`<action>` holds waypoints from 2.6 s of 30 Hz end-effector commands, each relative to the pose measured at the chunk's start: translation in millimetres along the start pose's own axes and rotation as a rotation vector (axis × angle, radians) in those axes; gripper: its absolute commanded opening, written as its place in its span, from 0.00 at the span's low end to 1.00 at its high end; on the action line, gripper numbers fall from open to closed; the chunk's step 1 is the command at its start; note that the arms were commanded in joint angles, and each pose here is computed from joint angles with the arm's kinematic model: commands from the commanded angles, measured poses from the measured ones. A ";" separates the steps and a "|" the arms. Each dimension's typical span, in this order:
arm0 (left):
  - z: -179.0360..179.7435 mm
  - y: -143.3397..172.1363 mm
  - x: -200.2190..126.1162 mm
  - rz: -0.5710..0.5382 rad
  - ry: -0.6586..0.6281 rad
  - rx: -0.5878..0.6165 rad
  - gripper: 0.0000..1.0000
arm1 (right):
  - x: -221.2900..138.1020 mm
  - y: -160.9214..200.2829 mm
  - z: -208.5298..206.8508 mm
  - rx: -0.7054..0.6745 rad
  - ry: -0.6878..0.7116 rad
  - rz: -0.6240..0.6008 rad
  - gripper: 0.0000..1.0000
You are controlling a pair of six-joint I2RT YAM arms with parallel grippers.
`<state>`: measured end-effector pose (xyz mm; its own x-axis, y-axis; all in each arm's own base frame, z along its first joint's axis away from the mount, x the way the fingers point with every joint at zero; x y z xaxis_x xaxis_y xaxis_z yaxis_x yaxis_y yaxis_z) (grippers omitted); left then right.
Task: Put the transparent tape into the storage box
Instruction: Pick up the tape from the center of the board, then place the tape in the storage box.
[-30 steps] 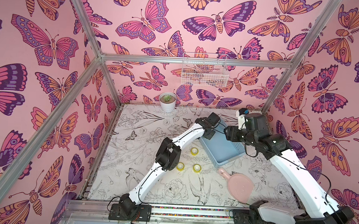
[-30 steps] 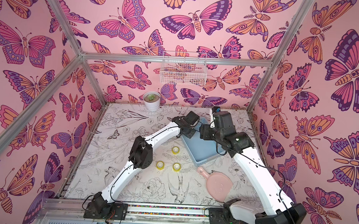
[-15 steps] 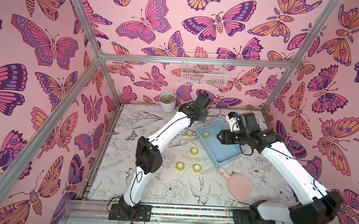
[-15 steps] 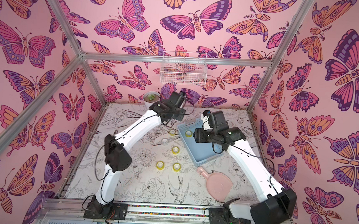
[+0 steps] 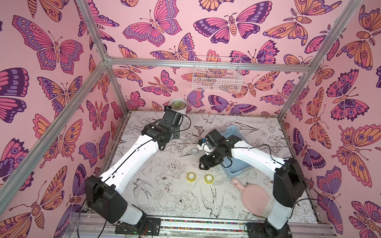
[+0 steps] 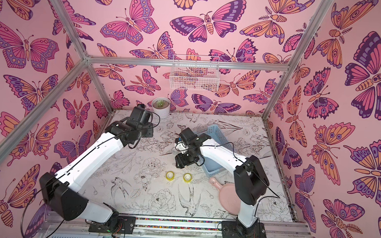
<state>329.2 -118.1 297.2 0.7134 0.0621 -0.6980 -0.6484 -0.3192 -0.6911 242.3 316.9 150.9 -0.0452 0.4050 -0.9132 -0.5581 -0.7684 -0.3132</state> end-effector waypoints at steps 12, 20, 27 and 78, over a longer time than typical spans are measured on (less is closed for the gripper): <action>31.5 33.9 -6.2 0.019 -0.015 -0.102 0.40 | 61.3 -15.3 14.3 -0.088 0.026 0.068 0.59; 27.9 31.0 -5.2 0.014 -0.003 -0.096 0.41 | 77.9 -22.9 19.3 -0.131 0.077 0.103 0.57; 30.9 33.2 -5.0 0.012 -0.005 -0.096 0.41 | 76.4 -11.9 19.3 -0.129 0.089 0.122 0.56; 8.7 -15.5 -39.1 -0.189 0.162 -0.056 0.41 | -137.8 -41.7 -61.2 0.089 0.379 -0.106 0.00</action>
<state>302.9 -101.4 330.4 0.8514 0.0201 -0.5241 -0.4765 -0.3879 -0.7890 317.1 292.8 257.8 0.2947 0.3161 -0.9018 -0.5729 -0.6968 -0.4315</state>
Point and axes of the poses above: each gripper's point midway between its finger pads, its own x axis out along the fingers, its own z axis along the line the jaws close on, y = z × x, the point moved 6 cm from there along -x, back along the fingers, and after that the axes turned 15 degrees about -x, right-handed, at the moved point
